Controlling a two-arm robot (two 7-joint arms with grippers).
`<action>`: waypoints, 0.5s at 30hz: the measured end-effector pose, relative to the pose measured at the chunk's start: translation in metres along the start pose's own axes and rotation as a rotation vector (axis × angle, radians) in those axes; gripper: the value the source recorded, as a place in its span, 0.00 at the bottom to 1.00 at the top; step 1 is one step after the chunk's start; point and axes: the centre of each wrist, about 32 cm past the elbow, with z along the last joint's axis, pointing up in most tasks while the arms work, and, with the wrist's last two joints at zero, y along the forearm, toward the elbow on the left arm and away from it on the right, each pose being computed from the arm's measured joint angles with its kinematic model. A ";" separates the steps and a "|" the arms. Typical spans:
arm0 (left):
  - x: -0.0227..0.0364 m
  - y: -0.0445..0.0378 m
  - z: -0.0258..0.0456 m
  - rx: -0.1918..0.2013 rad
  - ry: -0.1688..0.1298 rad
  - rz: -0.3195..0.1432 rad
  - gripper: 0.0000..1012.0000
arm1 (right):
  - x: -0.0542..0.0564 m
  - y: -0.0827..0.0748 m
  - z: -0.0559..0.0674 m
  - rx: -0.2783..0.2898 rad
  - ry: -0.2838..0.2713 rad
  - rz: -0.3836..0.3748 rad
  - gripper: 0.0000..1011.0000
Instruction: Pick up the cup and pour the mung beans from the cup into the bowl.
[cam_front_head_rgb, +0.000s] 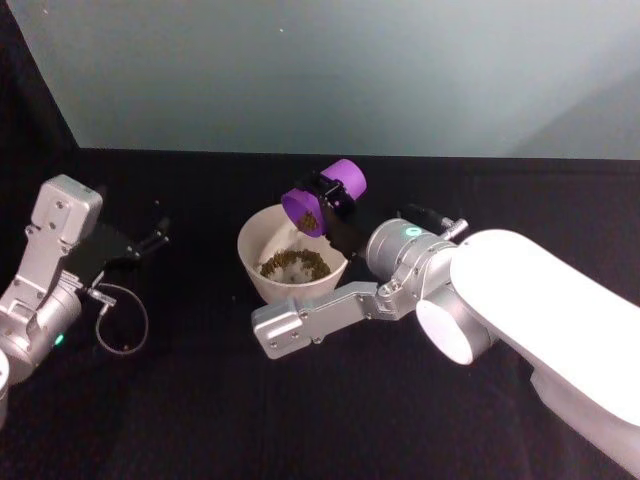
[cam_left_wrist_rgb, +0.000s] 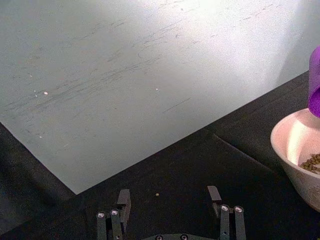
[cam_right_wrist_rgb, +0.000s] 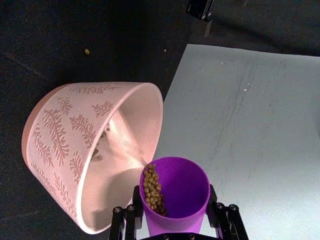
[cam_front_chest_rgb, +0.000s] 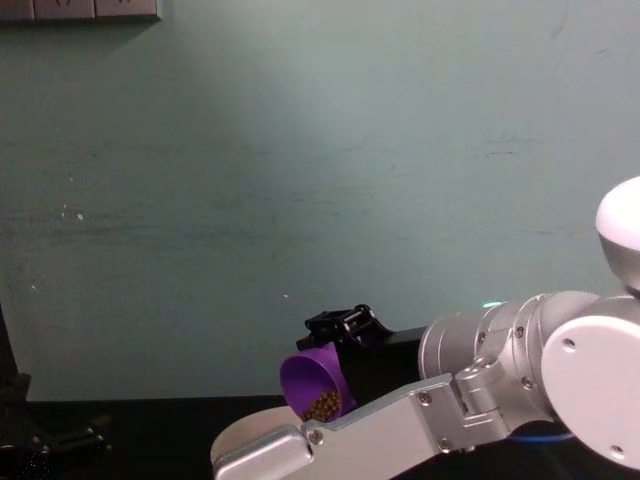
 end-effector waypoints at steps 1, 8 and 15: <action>0.0000 0.0000 0.0000 0.000 0.000 0.000 0.99 | 0.000 0.000 0.000 -0.001 -0.003 0.000 0.72; 0.0000 0.0000 0.0000 0.000 0.000 0.000 0.99 | 0.004 -0.003 0.004 -0.030 -0.088 -0.010 0.72; 0.0000 0.0000 0.0000 0.000 0.000 0.000 0.99 | 0.008 -0.005 0.015 -0.074 -0.253 -0.008 0.72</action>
